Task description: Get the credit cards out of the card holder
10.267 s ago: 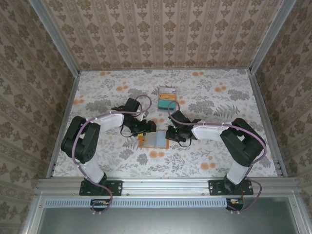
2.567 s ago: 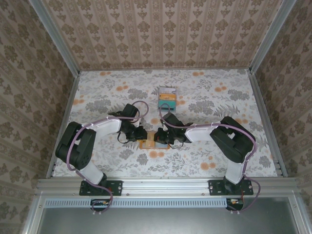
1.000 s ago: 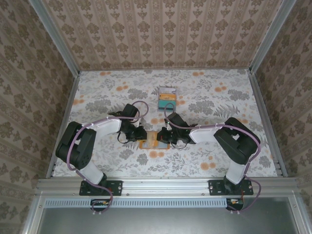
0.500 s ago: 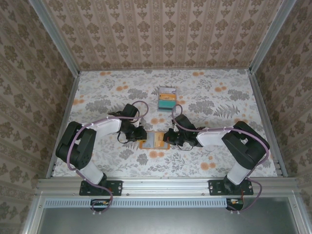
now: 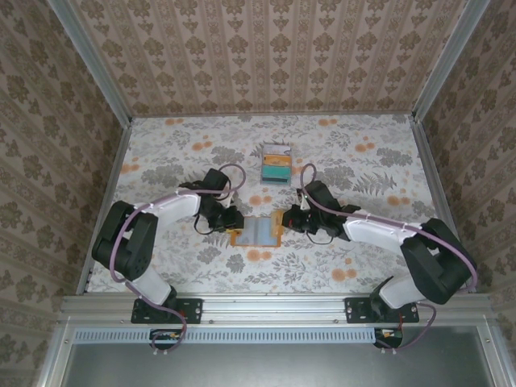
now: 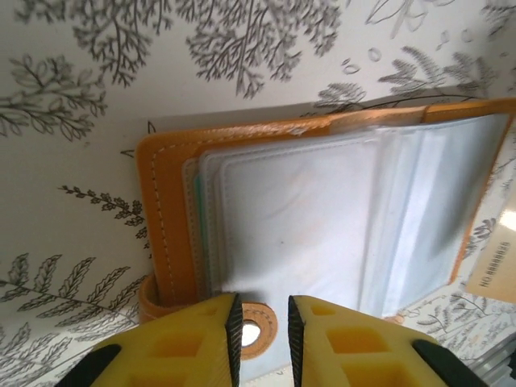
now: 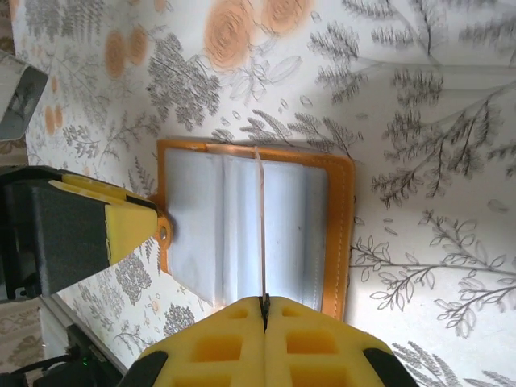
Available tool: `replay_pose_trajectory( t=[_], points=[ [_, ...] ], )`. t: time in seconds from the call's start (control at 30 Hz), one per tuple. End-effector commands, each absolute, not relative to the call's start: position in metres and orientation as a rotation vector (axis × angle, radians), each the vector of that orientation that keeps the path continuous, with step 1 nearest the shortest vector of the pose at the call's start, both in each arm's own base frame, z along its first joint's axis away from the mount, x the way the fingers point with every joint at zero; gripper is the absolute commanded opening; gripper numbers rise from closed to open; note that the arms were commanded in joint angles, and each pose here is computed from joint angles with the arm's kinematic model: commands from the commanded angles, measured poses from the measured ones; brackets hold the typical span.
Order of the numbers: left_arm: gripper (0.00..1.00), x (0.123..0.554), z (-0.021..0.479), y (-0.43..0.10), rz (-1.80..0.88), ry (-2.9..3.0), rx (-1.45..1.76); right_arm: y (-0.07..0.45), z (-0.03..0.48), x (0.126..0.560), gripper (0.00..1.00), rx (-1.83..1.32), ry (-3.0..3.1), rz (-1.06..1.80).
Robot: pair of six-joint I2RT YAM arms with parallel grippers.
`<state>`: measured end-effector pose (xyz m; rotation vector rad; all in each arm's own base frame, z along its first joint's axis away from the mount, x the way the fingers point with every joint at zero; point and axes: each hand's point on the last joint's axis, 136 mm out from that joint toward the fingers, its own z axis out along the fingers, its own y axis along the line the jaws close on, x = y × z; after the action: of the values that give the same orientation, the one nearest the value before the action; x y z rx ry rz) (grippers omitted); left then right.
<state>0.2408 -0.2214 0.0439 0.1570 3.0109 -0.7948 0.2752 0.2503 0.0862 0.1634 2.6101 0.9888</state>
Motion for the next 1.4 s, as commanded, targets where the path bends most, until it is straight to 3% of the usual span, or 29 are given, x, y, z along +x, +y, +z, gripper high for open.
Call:
replay_pose_trajectory(
  t=[0.0,0.4,0.7,0.87,1.13,1.37],
  points=[
    [0.38,0.256,0.089,-0.225,-0.834,2.896,0.188,0.235,0.129,0.281,0.00,-0.026,2.572,0.834],
    [0.99,0.274,0.182,-0.208,-0.837,2.592,0.179,0.220,0.199,0.343,0.00,-0.724,2.464,0.232],
    [1.00,0.272,0.202,-0.160,-0.700,2.490,0.032,0.240,0.215,0.401,0.00,-1.231,2.153,-0.116],
    [1.00,0.266,0.205,-0.145,-0.669,2.481,-0.019,0.247,0.189,0.430,0.00,-1.438,2.070,-0.343],
    [1.00,0.260,0.208,-0.130,-0.629,2.456,-0.076,0.252,0.160,0.470,0.00,-1.544,1.934,-0.560],
    [1.00,0.258,0.203,-0.121,-0.613,2.480,-0.113,0.252,0.136,0.490,0.00,-1.552,1.929,-0.586]
  ],
)
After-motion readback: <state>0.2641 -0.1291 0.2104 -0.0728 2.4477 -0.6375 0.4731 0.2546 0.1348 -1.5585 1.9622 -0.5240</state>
